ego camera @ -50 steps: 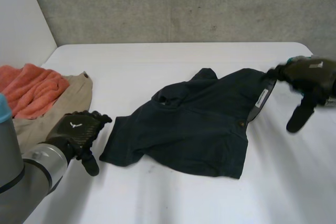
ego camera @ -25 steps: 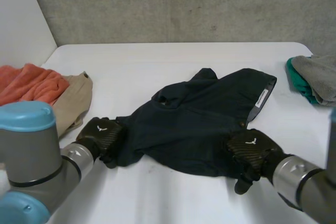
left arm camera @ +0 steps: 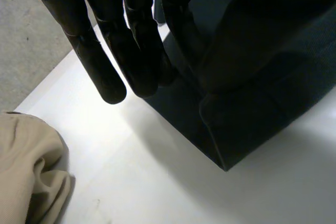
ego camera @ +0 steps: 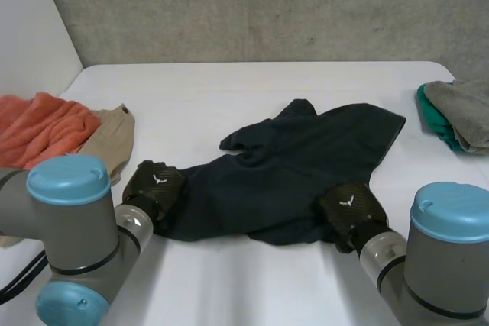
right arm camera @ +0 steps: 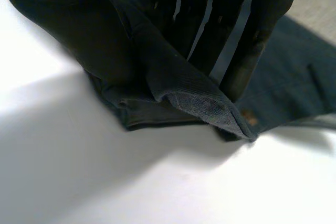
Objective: Fold the laundry.
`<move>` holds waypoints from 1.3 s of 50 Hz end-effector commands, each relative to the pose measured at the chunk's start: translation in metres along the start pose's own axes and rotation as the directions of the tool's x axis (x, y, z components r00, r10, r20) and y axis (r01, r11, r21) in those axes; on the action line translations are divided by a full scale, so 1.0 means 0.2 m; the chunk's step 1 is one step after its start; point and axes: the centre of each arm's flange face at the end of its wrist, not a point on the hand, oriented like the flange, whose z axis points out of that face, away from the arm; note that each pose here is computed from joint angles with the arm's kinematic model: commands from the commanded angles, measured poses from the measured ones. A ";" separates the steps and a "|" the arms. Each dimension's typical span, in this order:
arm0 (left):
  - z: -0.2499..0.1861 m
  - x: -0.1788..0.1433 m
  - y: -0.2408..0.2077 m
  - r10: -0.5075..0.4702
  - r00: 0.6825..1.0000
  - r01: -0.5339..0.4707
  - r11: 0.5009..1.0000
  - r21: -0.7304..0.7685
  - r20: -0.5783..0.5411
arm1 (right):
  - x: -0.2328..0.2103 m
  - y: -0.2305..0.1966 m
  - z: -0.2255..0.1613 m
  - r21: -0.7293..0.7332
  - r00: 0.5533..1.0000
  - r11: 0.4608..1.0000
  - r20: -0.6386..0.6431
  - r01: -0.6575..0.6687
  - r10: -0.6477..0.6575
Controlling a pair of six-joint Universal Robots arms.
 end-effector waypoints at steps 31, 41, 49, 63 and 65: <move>-0.09 -0.06 0.03 -0.164 0.986 0.165 0.985 -0.055 0.028 | 0.15 -0.31 -0.17 0.062 0.997 0.995 0.036 -0.074 0.072; -0.03 0.02 0.05 -0.154 0.988 0.153 0.986 -0.071 -0.011 | 0.21 -0.36 -0.14 0.086 0.997 0.993 0.004 -0.079 0.079; -0.18 -0.19 -0.24 -0.237 0.962 0.217 0.965 0.149 0.134 | 0.29 -0.51 -0.18 0.144 0.997 0.987 -0.018 -0.069 0.072; -0.89 -0.59 -0.84 -0.354 0.901 0.165 0.815 0.556 0.251 | 0.72 -1.09 -0.41 0.544 0.999 0.839 0.026 0.008 -0.026; -0.88 -0.59 -0.84 -0.346 0.904 0.177 0.837 0.517 0.250 | 0.80 -1.08 -0.38 0.520 0.998 0.852 0.035 -0.057 0.046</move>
